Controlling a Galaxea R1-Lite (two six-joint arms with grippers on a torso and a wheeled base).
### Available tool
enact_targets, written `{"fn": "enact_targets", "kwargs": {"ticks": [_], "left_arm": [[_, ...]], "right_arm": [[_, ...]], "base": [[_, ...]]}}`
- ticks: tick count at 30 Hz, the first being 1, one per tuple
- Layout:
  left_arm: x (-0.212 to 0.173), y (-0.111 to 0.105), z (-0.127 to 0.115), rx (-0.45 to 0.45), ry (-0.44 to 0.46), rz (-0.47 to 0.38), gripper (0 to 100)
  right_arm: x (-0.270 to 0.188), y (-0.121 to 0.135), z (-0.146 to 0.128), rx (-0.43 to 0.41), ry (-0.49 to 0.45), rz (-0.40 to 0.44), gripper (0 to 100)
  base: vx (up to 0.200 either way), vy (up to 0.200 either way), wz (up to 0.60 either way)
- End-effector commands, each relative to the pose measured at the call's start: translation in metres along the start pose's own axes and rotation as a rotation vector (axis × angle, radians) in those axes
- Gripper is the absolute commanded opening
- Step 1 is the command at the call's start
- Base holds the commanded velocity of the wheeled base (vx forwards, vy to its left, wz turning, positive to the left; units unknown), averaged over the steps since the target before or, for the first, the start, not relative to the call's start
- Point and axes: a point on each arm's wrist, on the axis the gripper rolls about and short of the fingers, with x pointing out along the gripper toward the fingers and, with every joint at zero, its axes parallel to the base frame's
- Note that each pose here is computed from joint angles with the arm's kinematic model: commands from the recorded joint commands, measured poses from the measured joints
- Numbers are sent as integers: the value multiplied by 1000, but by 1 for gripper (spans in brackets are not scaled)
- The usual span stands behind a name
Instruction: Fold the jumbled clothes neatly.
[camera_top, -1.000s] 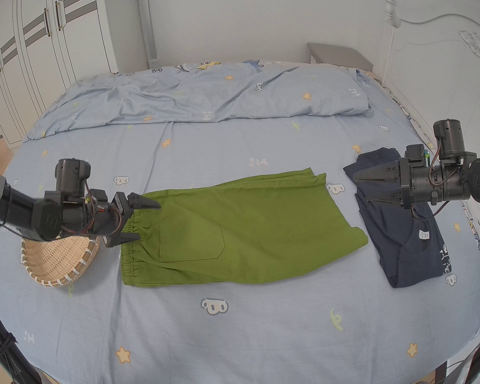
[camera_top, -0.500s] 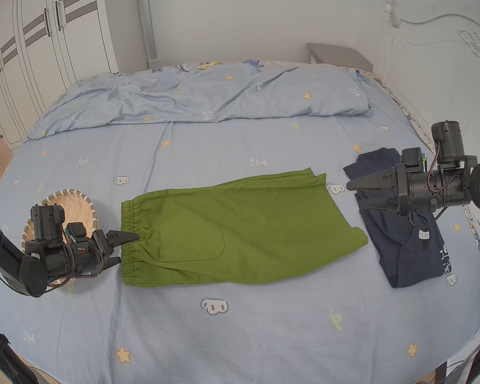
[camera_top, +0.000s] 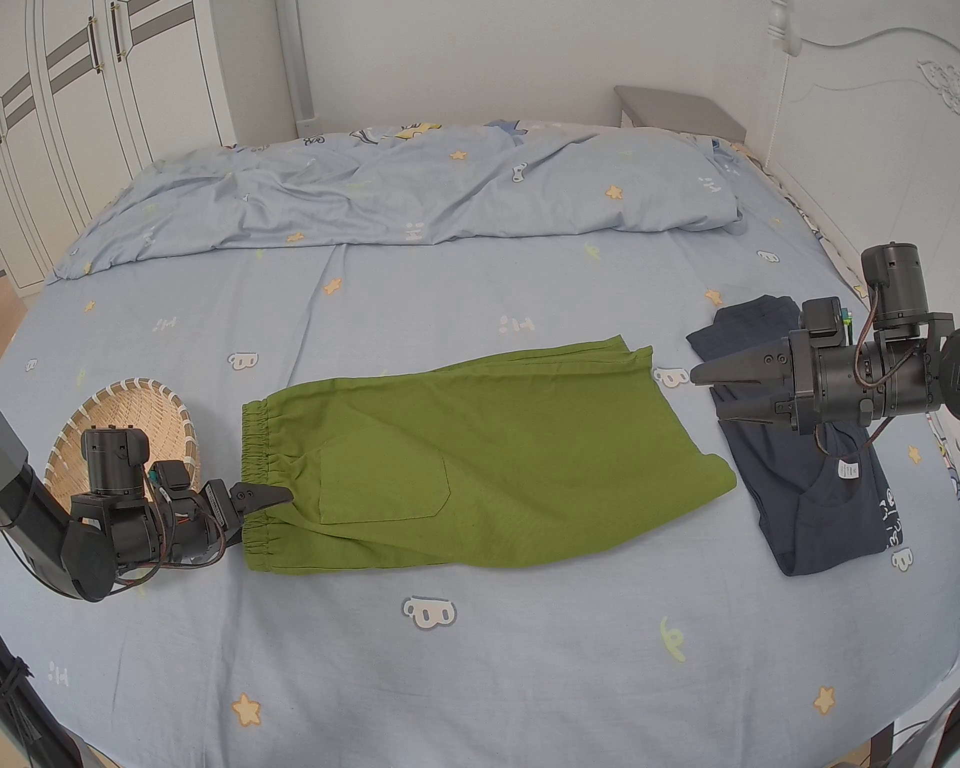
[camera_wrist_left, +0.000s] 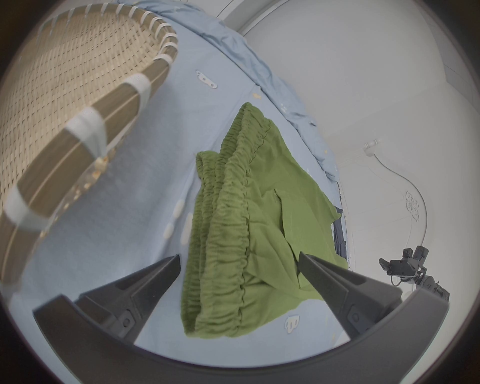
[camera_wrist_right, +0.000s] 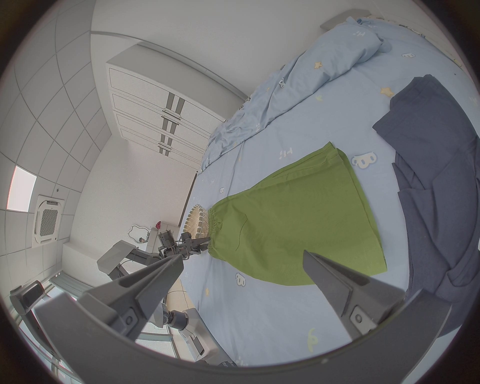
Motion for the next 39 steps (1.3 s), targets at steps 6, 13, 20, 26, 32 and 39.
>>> {"fn": "enact_targets", "kwargs": {"ticks": [6, 13, 20, 26, 32, 39], "left_arm": [[23, 20, -6, 5, 3, 2, 100], [30, 19, -4, 13, -1, -13, 100], [38, 18, 3, -44, -8, -34, 100], [43, 20, 6, -63, -9, -37, 0], [42, 21, 7, -69, -11, -37, 0], [36, 11, 11, -85, -23, -55, 0]], "right_arm": [[1, 0, 0, 1, 2, 1, 100], [0, -1, 0, 3, 1, -2, 100], [1, -2, 0, 4, 1, -3, 100], [-1, -3, 1, 6, -4, -7, 100], [5, -11, 2, 21, 5, -17, 100], [21, -47, 5, 70, 25, -64, 100]], "base": [[0, 0, 0], [0, 0, 0], [0, 0, 0], [0, 0, 0], [0, 0, 0], [0, 0, 0]]}}
